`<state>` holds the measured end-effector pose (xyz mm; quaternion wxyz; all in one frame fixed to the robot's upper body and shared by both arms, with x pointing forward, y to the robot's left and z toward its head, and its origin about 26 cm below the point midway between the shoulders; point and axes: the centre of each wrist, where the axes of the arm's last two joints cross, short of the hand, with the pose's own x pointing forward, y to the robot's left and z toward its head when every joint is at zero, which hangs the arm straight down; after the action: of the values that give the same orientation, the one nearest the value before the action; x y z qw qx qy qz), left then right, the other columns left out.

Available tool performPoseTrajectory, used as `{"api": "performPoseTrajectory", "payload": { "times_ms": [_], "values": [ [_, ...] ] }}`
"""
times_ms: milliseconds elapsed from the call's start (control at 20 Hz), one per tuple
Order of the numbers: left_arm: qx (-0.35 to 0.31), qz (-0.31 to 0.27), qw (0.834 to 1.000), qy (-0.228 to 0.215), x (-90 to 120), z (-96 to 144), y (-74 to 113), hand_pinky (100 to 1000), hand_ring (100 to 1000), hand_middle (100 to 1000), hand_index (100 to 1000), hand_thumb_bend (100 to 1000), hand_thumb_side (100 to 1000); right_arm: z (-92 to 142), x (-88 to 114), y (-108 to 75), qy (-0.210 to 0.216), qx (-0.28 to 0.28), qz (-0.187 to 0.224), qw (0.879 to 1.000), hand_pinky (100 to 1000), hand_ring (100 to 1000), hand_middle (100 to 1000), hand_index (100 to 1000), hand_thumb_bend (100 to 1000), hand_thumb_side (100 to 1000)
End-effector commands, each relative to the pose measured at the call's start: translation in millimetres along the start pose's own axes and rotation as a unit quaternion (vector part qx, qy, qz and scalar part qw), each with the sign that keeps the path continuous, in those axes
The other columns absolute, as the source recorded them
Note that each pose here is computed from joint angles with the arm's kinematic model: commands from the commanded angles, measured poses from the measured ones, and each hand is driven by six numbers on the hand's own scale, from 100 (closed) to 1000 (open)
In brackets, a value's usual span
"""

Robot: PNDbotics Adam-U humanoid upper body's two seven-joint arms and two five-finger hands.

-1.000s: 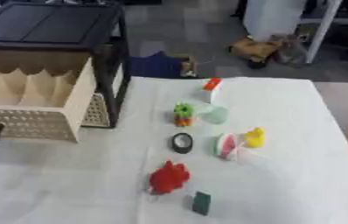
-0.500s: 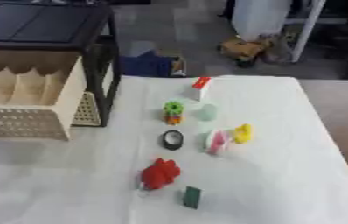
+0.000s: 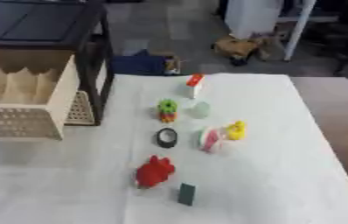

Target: Pick up objects from table and place into drawer.

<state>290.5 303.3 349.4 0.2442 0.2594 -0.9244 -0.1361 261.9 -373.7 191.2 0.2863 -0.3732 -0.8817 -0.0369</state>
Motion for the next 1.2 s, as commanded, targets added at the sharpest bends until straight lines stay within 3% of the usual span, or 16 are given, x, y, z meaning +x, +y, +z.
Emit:
{"api": "performPoseTrajectory", "payload": {
  "times_ms": [50,300,400,450,700,1000,1200],
  "values": [
    [0.084,0.019,0.996,-0.017,4.1,-1.4,-1.5,100,100,100,740,394,1000,-16.1,8.9,-5.7,-0.021,0.015,0.019,1.0,690,661,641,839,100,1000],
    [0.127,0.053,0.989,-0.045,-0.7,6.3,-18.3,100,100,134,799,314,1000,-28.8,14.5,-8.5,-0.037,0.047,0.052,0.997,691,664,644,840,100,1000],
    [0.118,0.056,0.99,-0.055,-1.8,9.4,-25.1,100,100,246,846,263,1000,-34.8,17.3,-9.8,-0.043,0.06,0.069,0.995,692,666,646,842,100,1000],
    [0.111,0.059,0.99,-0.059,-2.7,11.4,-28.8,170,151,308,864,239,1000,-37.6,18.5,-11.0,-0.043,0.066,0.08,0.994,693,667,648,842,119,1000],
    [0.085,0.076,0.991,-0.069,-8.4,23.4,-43.9,320,296,452,897,100,1000,-50.8,24.6,-16.4,-0.038,0.094,0.131,0.986,695,671,652,844,192,1000],
    [0.039,0.091,0.994,-0.048,-15.5,38.8,-56.7,490,455,577,924,100,1000,-64.3,32.6,-17.9,-0.029,0.123,0.168,0.978,703,682,659,847,285,1000],
    [0.039,0.095,0.994,-0.049,-17.7,43.1,-59.2,567,532,622,927,100,1000,-73.3,38.9,-17.8,-0.039,0.16,0.206,0.965,722,707,687,858,399,1000]
  ]
}}
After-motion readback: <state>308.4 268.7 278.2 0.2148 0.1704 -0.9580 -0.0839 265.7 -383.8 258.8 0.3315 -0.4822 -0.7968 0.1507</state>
